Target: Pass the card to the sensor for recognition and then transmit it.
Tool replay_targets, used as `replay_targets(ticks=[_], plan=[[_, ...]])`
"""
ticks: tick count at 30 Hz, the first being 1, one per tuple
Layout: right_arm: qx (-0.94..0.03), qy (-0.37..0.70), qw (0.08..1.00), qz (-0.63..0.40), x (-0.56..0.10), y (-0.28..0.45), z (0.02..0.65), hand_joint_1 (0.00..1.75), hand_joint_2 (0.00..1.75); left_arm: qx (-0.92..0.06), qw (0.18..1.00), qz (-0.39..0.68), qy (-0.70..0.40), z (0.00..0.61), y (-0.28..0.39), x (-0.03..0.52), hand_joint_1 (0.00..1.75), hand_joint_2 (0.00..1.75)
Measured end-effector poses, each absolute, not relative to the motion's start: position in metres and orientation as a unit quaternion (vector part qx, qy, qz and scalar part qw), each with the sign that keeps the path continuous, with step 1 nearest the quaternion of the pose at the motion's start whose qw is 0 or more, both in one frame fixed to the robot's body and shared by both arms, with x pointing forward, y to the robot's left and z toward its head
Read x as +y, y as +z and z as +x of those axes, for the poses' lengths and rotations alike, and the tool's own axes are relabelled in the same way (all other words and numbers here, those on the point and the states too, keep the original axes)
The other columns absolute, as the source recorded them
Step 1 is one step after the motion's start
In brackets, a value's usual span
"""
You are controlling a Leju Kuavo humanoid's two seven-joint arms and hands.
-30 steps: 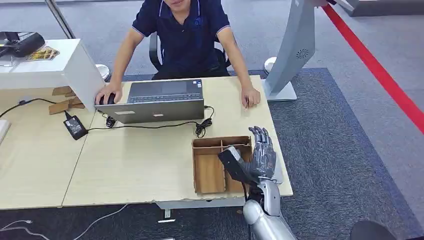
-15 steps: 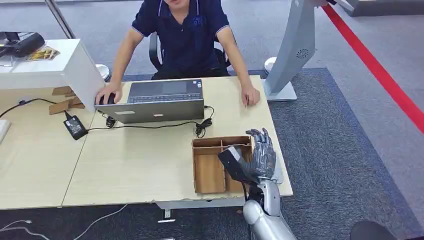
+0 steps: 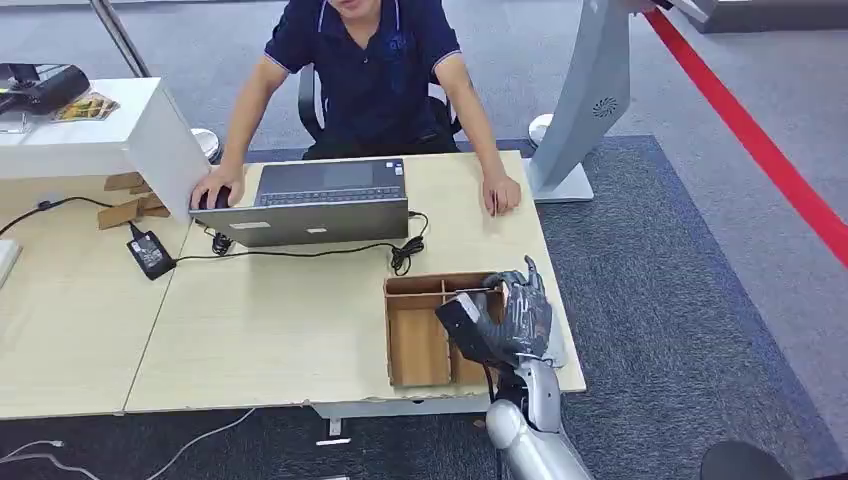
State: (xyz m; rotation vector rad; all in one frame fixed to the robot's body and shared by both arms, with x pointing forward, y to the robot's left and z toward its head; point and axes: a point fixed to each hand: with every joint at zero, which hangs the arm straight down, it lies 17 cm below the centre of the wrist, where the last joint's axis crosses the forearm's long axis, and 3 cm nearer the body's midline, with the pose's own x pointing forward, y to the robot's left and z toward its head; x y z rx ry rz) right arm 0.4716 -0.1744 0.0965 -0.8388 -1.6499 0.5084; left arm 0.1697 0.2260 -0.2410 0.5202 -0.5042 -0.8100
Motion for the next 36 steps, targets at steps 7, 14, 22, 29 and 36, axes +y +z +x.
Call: replay_targets(ticks=[7,14,22,29,36], plan=[[-0.708,0.218,0.57,-0.356,-0.169,0.1,0.472,1.03,1.75,-0.241,0.856,0.247,-0.386,0.17,-0.241,0.225,0.0,0.0],[-0.71,0.219,0.568,-0.353,-0.165,0.102,0.472,0.98,1.75,-0.241,0.855,0.246,-0.386,0.17,-0.241,0.224,0.0,0.0],[-0.711,0.22,0.569,-0.349,-0.16,0.101,0.472,0.7,1.75,-0.243,0.854,0.246,-0.388,0.17,-0.241,0.224,0.0,0.0],[-0.71,0.224,0.571,-0.345,-0.156,0.098,0.471,0.87,1.75,-0.243,0.854,0.246,-0.388,0.17,-0.241,0.224,0.0,0.0],[-0.711,0.225,0.572,-0.342,-0.153,0.098,0.47,0.82,1.75,-0.243,0.854,0.246,-0.388,0.17,-0.241,0.224,0.0,0.0]])
